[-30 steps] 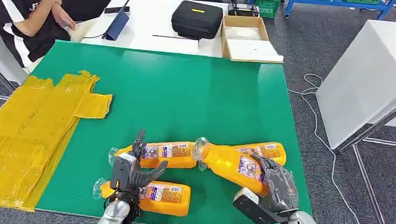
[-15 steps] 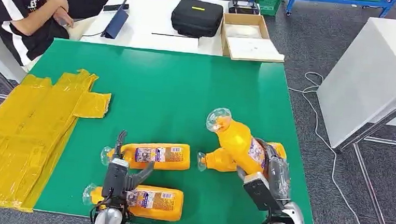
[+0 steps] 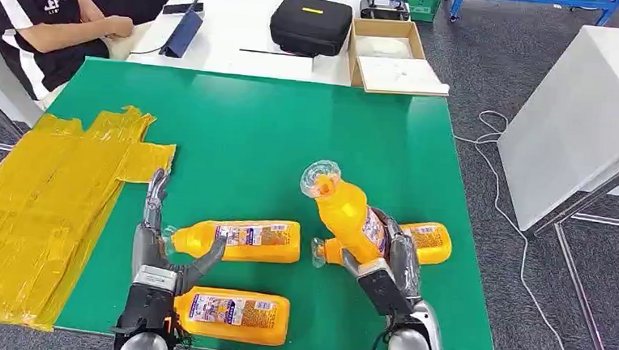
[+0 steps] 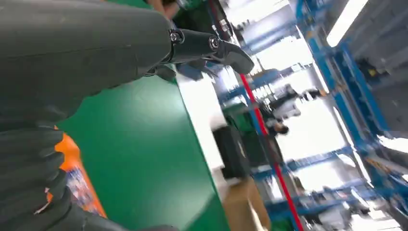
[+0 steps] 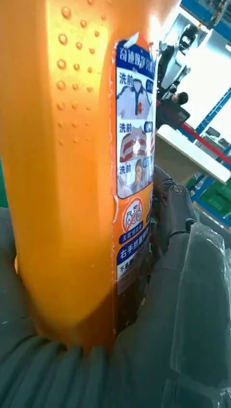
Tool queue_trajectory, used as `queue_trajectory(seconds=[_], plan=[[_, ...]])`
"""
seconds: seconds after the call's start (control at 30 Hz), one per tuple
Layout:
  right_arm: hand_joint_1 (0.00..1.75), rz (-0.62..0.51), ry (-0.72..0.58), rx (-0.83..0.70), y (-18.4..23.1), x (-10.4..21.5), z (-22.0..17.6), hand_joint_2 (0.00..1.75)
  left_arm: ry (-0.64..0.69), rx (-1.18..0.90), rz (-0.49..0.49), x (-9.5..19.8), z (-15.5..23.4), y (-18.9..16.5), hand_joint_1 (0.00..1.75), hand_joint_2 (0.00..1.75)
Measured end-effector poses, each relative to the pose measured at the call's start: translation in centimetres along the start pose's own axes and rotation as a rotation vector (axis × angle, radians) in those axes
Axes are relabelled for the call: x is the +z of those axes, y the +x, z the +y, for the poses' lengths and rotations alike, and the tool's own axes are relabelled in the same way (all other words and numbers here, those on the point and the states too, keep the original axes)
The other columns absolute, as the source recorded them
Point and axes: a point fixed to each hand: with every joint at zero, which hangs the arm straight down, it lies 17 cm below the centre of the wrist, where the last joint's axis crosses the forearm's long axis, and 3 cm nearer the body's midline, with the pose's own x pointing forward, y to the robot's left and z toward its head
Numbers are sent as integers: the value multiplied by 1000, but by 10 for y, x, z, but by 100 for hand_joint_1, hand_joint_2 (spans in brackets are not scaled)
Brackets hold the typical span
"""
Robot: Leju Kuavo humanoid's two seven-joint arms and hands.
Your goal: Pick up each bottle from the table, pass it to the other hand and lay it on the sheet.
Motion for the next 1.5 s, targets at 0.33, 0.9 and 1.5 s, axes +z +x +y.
queue_trajectory(seconds=[0.33, 0.9, 1.5], plan=[[175, -12, 13, 1, 3, -12, 16, 175, -91, 68, -58, -2, -26, 25, 0, 175], [175, -174, -191, -40, 59, -63, 12, 175, -405, 358, -5, -15, -120, 41, 0, 175], [175, -270, -136, -109, 111, -76, 44, 175, -474, 434, -1, -25, -145, 47, 0, 175]])
